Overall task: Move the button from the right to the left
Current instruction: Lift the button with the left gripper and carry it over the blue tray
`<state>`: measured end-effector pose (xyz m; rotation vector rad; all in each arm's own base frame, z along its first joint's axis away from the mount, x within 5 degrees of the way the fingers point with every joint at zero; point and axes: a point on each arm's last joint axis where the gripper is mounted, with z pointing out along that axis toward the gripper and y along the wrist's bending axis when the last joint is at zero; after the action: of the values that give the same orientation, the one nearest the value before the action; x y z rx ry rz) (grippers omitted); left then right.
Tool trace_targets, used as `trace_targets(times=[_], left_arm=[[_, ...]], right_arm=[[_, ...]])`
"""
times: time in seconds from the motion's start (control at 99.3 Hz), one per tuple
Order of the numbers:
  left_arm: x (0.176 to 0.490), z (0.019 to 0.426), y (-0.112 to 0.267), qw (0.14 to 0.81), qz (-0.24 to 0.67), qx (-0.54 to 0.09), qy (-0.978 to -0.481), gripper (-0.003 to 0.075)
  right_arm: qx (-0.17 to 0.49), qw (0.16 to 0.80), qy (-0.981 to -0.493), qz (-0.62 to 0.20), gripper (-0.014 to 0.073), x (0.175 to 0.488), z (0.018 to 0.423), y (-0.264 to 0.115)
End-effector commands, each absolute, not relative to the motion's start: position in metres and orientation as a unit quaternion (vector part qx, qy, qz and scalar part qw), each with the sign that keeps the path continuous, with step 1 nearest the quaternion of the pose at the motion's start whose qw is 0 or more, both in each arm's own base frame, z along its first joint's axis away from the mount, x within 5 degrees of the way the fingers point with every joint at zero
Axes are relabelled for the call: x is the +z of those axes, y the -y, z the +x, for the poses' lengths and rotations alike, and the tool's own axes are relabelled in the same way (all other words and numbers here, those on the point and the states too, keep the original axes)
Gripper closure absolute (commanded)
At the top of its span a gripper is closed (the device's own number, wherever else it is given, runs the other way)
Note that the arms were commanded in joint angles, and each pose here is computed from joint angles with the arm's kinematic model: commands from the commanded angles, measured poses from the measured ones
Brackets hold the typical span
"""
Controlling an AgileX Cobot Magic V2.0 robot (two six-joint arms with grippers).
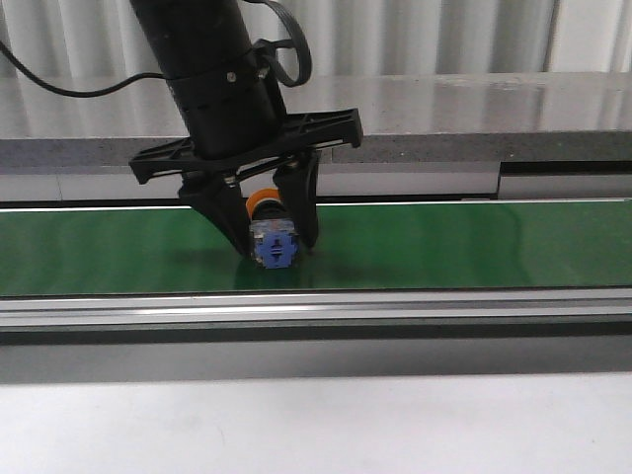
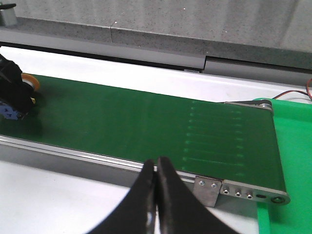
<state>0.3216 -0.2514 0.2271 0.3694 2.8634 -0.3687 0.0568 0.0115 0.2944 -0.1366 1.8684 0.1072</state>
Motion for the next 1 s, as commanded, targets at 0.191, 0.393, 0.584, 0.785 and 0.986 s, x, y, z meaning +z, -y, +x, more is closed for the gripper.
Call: trace_targets(times=[0.191,0.393,0.584,0.785,0.986], left_arm=[[0.268,0.316,0.248,0.150,0.133,-0.132,-0.971,0.0617],[0.297,0.319,0.223,0.185,0.136,-0.101,-0.968,0.0617],[0.320,0.327,0.172,0.188,0.131,-0.074,-0.971,0.0617],[0.330,0.339,0.098,0.163,0.136,-0.028,-0.977,0.0617],[0.326,0.348,0.031,0.144,0.147,0.004,-0.979,0.0617]], right_arm=[[0.045,0.629,-0.774,-0.055,0.0661,0.309,0.058,-0.011],[0.045,0.629,-0.774,-0.055,0.0661,0.309,0.058,-0.011],[0.045,0.629,-0.774,-0.055,0.0661,0.309,0.058,-0.011],[0.045,0.629,-0.774,-0.055,0.0661,0.309,0.058,-0.011],[0.045,0.629,-0.774,-0.055,0.0661,0.309,0.058,-0.011]])
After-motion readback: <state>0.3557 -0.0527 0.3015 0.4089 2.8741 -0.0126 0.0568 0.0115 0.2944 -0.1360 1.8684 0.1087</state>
